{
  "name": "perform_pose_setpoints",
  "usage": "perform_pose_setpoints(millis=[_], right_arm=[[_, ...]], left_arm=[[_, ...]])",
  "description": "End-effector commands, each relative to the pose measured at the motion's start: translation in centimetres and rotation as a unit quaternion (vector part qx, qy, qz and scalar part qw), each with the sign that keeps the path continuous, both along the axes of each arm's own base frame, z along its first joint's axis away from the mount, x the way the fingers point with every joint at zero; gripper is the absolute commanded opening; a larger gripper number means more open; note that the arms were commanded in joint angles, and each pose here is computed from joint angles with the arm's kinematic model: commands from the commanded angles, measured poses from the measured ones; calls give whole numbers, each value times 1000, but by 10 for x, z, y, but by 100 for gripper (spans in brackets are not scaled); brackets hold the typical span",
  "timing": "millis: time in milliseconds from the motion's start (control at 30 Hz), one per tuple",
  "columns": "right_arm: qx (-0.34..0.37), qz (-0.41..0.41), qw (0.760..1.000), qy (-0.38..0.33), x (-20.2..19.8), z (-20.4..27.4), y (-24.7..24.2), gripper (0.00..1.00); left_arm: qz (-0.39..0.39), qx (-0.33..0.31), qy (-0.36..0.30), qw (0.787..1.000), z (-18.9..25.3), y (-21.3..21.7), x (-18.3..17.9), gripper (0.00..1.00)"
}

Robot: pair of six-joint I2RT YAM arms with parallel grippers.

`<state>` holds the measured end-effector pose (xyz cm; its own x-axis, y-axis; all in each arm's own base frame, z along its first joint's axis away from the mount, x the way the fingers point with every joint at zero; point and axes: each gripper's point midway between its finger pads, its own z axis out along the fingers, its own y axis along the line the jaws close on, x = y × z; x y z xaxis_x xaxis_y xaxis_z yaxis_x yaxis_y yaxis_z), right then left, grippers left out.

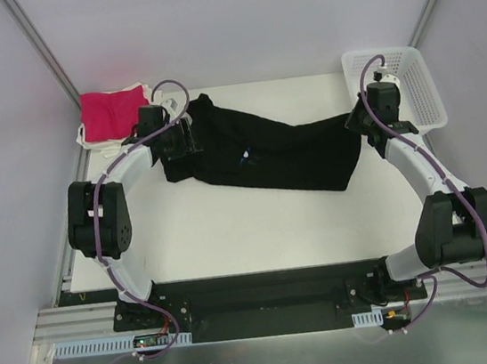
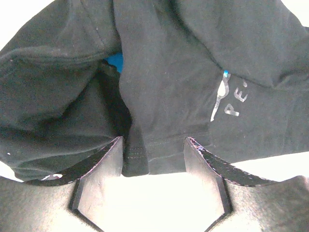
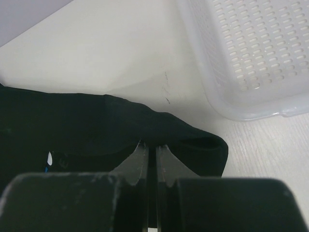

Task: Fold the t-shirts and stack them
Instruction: Flatten out the tshirt

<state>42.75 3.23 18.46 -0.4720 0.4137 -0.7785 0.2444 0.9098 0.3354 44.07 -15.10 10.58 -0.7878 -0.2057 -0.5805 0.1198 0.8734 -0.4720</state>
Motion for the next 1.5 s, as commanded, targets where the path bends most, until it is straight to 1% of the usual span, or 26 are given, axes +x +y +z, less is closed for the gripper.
perform_pose_setpoints(millis=[0,133,233,467,800,967,1267,1400,1467], right_arm=[[11,1,999,-42,13,25,5,1],[10,1,999,-42,14,25,5,1],[7,-1,999,-43,13,26,4,0],[4,-2,999,-45,11,28,3,1],[-5,-9,999,-52,7,34,-2,1],[-7,-10,998,-54,8,37,-3,0],[0,-3,999,-45,12,29,2,1],[-2,-6,999,-43,12,27,0,1],[-5,-7,999,-41,11,26,-1,1]], left_arm=[[-4,-17,-32,999,37,-4,6,51],[-11,-25,-22,999,32,-12,6,50],[-9,-18,-20,1000,28,-11,4,49],[-7,-8,-6,1000,14,-8,-1,42],[-11,12,24,1000,-12,-3,-9,40],[-13,12,40,999,-22,-4,-12,37],[-9,22,36,999,-20,1,-15,18],[-10,20,38,999,-20,0,-15,16],[-9,20,38,999,-20,0,-14,11]])
